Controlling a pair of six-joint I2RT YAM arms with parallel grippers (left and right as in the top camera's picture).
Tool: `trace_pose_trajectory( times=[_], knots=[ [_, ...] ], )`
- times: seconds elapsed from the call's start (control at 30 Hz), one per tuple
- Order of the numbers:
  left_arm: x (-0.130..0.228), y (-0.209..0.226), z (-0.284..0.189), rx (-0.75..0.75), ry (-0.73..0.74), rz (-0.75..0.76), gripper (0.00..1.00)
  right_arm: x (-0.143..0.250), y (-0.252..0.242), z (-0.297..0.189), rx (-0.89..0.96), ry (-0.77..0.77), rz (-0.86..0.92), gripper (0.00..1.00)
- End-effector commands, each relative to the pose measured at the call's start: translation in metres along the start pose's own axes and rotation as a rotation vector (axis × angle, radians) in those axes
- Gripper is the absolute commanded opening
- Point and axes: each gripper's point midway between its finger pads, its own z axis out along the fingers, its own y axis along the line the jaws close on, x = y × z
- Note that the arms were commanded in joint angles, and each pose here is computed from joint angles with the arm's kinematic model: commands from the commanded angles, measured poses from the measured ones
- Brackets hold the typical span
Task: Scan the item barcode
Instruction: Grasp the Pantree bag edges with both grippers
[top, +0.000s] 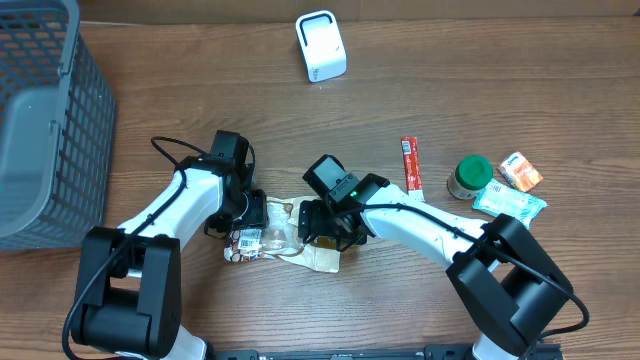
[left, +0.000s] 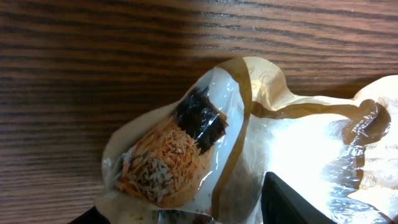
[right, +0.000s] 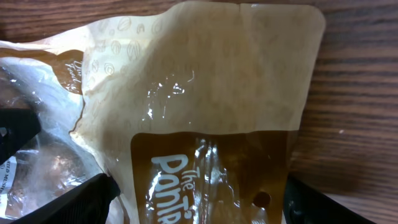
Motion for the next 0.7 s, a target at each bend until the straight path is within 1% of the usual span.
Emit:
trace_pose_trajectory(
  times=[0.0, 0.07, 0.1, 0.17, 0.27, 0.37, 0.43, 0.47, 0.53, 0.63, 0.67],
  knots=[
    [0.022, 0.005, 0.017, -0.035, 0.071, -0.004, 0.51, 0.010, 0.000, 0.014, 0.027, 0.020, 0.039, 0.87],
    [0.023, 0.004, 0.017, -0.035, 0.070, 0.001, 0.51, 0.013, 0.001, 0.019, 0.032, 0.030, 0.049, 0.80],
    [0.023, 0.003, 0.017, -0.034, 0.070, 0.002, 0.51, 0.017, 0.003, 0.023, 0.024, 0.044, 0.043, 0.75],
    [0.023, 0.003, 0.017, -0.035, 0.071, 0.003, 0.51, 0.022, 0.008, 0.031, -0.001, 0.076, 0.039, 0.70],
    [0.022, 0.003, 0.017, -0.034, 0.068, 0.003, 0.52, 0.027, 0.023, 0.037, -0.078, 0.127, 0.032, 0.68],
    [0.022, 0.003, 0.017, -0.034, 0.068, 0.003, 0.52, 0.024, 0.042, 0.031, -0.191, 0.152, -0.006, 0.68],
    [0.022, 0.003, 0.017, -0.034, 0.067, 0.003, 0.52, 0.018, 0.044, 0.025, -0.221, 0.150, -0.001, 0.63],
    [0.022, 0.003, 0.017, -0.034, 0.067, 0.003, 0.52, 0.014, 0.043, 0.023, -0.227, 0.141, -0.007, 0.60],
    [0.022, 0.003, 0.017, -0.034, 0.067, 0.003, 0.52, 0.008, 0.041, 0.019, -0.235, 0.127, -0.020, 0.50],
    [0.020, 0.002, 0.016, -0.033, 0.062, 0.004, 0.55, 0.003, 0.036, 0.018, -0.232, 0.124, -0.018, 0.39],
    [0.018, 0.002, 0.015, -0.032, 0.058, 0.004, 0.56, 0.003, 0.035, 0.018, -0.234, 0.121, -0.039, 0.32]
  ],
)
